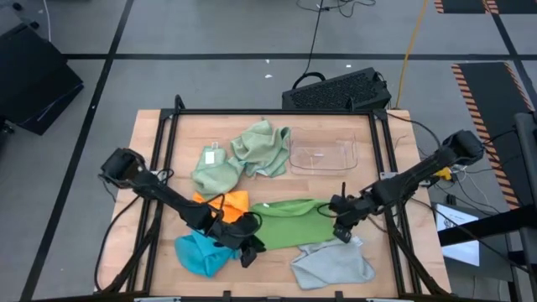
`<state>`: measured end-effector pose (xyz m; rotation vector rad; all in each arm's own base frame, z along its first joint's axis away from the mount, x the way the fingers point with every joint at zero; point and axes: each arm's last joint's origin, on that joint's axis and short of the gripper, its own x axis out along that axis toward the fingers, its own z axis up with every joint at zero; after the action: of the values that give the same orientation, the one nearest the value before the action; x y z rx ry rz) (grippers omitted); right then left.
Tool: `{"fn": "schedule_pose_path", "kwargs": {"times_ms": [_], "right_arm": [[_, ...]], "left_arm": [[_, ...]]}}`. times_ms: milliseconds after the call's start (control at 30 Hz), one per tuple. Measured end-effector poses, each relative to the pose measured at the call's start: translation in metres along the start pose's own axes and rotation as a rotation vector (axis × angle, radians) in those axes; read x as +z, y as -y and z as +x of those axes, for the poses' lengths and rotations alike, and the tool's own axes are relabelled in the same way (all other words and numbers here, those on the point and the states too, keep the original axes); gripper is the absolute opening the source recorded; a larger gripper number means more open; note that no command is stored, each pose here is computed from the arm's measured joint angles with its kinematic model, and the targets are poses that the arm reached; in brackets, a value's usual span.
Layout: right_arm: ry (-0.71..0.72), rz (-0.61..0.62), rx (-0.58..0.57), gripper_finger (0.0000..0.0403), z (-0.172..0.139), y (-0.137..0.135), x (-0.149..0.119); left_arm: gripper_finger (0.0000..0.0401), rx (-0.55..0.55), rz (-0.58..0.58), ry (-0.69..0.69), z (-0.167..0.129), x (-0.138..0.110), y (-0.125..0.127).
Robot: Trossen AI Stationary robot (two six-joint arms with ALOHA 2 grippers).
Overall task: Fold microfiber towels
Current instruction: Fold the green microfiber cloth
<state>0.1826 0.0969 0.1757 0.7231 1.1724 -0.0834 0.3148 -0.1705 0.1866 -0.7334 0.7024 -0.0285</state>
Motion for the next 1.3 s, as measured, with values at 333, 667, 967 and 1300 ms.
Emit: {"fn": "schedule_pose_path", "kwargs": {"times_ms": [333, 667, 967, 1300], "right_arm": [[0.194, -0.212, 0.046, 0.0006, -0.033, -0.001, 0.000], [0.276, -0.283, 0.014, 0.0006, -0.041, 0.000, 0.000], [0.559, -0.321, -0.219, 0.0006, -0.042, 0.003, 0.010], [0.816, -0.513, -0.384, 0.0006, -0.020, -0.019, 0.027]], "left_arm": [[0.0093, 0.110, 0.224, -0.120, -0.025, 0.018, 0.022], [0.0128, 0.262, 0.329, -0.018, -0.033, 0.029, 0.032], [0.0174, 0.320, 0.461, -0.122, -0.023, 0.021, -0.007], [0.0175, 0.427, 0.806, -0.097, -0.021, 0.019, -0.018]]}}
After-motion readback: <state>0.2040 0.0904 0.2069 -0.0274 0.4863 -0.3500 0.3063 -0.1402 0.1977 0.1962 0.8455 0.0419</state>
